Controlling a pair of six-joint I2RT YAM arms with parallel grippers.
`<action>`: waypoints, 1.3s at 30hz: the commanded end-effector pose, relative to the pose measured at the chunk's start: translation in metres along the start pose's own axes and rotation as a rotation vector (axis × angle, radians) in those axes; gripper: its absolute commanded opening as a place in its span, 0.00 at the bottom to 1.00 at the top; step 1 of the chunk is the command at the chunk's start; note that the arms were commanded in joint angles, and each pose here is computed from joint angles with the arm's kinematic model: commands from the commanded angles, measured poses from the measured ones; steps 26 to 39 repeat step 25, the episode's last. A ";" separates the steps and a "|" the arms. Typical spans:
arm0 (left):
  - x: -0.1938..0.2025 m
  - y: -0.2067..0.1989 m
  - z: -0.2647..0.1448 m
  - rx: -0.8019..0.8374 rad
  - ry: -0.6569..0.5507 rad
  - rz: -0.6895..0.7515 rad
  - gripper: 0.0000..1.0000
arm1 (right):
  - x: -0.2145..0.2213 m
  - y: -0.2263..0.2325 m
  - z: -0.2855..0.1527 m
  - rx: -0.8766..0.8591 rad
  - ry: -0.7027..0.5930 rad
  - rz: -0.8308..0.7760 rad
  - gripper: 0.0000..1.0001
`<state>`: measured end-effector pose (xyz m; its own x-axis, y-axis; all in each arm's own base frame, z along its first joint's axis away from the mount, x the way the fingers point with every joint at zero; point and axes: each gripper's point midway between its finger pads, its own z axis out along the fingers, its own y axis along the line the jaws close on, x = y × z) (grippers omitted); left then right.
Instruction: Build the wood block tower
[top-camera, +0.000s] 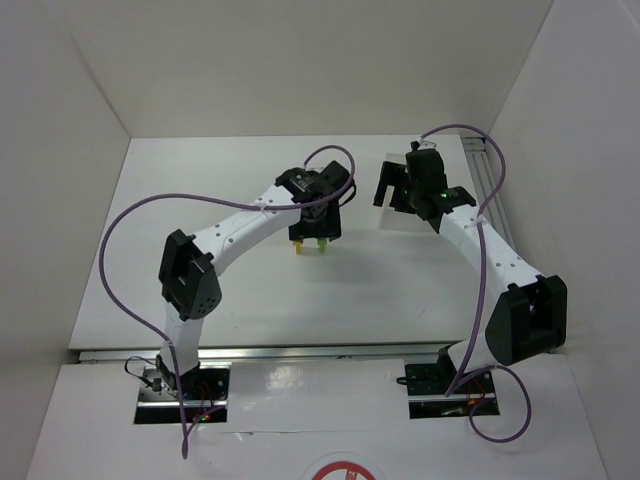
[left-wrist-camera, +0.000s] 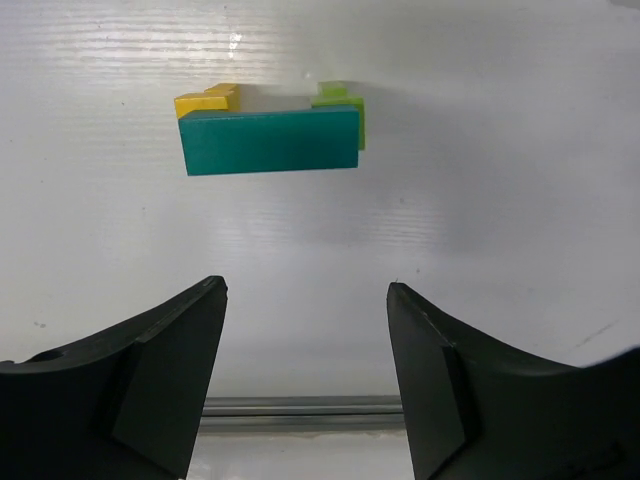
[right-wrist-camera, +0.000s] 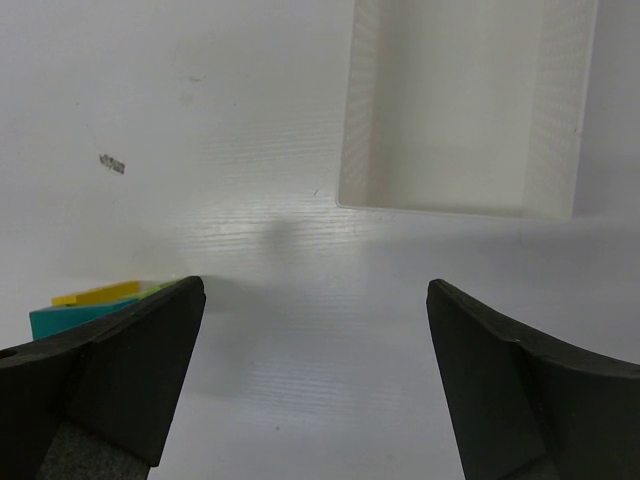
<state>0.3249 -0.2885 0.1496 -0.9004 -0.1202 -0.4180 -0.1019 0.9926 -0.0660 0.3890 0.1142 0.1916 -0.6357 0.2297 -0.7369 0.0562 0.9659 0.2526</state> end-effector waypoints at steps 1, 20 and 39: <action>-0.020 0.005 -0.055 0.067 -0.100 -0.001 0.78 | -0.022 -0.001 -0.009 0.046 -0.063 0.033 0.99; -0.052 0.179 -0.222 0.128 -0.654 -0.139 0.89 | -0.009 -0.028 -0.026 0.162 -0.062 0.061 0.99; -0.040 0.193 -0.229 0.153 -0.682 -0.170 0.89 | -0.005 -0.027 -0.037 0.125 -0.080 0.055 0.99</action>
